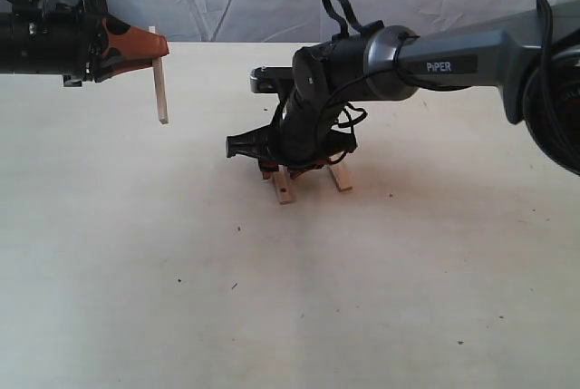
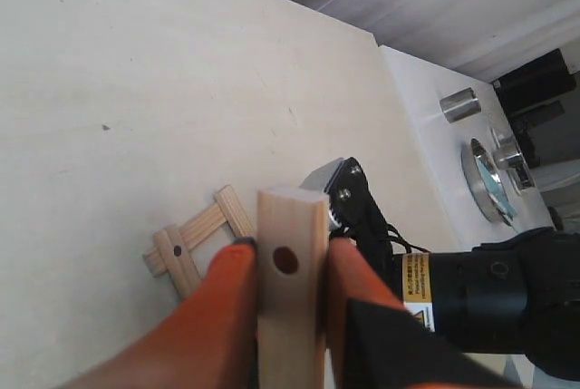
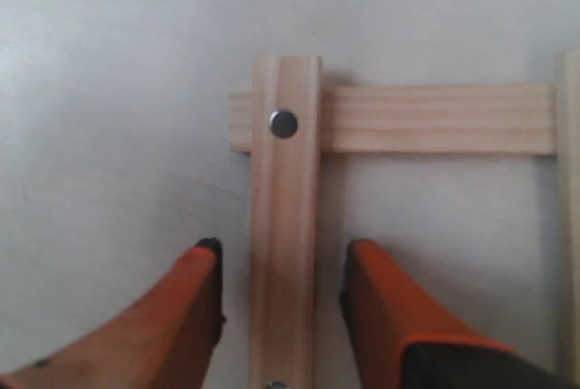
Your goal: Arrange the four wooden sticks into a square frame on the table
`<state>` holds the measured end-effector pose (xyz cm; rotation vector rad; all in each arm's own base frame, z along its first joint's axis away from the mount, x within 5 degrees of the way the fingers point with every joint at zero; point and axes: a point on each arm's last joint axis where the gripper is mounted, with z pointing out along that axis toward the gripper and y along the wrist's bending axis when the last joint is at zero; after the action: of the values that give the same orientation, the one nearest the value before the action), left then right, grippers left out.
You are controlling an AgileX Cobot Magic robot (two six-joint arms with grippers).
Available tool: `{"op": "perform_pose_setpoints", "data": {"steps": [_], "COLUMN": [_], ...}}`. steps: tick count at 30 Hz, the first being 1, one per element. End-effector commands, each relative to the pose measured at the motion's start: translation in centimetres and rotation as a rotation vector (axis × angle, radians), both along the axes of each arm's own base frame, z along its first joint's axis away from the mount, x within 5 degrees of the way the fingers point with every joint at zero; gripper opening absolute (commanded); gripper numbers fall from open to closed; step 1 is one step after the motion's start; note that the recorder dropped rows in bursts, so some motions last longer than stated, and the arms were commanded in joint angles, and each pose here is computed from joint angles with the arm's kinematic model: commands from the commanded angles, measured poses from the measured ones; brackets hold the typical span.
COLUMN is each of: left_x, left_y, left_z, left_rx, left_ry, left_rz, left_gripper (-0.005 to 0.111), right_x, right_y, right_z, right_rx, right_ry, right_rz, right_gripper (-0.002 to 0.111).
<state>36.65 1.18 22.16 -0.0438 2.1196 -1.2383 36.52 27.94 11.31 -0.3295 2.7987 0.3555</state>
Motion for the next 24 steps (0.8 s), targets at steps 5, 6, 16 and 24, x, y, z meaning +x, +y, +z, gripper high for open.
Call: {"op": "perform_pose_setpoints", "data": {"steps": [5,6,16,24], "left_x": [-0.2,-0.2,-0.2,-0.5], "left_y": [-0.3,-0.3,-1.1,-4.6], "left_z": [0.2,0.2,0.1,0.1], "left_rx": [-0.002,-0.002,0.002,-0.06], "left_ry": [-0.001,-0.001,0.006,-0.006], "left_rz": [-0.011,-0.011,-0.038,-0.099], "left_gripper": [0.0,0.0,0.0,0.0], "right_x": [0.0,-0.1,0.4,0.8], "right_y": [-0.3,-0.4,-3.9,-5.4], "right_z": [3.5,4.3,8.8,10.7], "right_rx": [0.002,0.003,-0.04,0.431], "right_ry": [-0.072,-0.085,-0.108,0.073], "right_rz": [0.04,0.044,0.105,0.19], "right_gripper": [0.05,0.05,0.001,0.001]}}
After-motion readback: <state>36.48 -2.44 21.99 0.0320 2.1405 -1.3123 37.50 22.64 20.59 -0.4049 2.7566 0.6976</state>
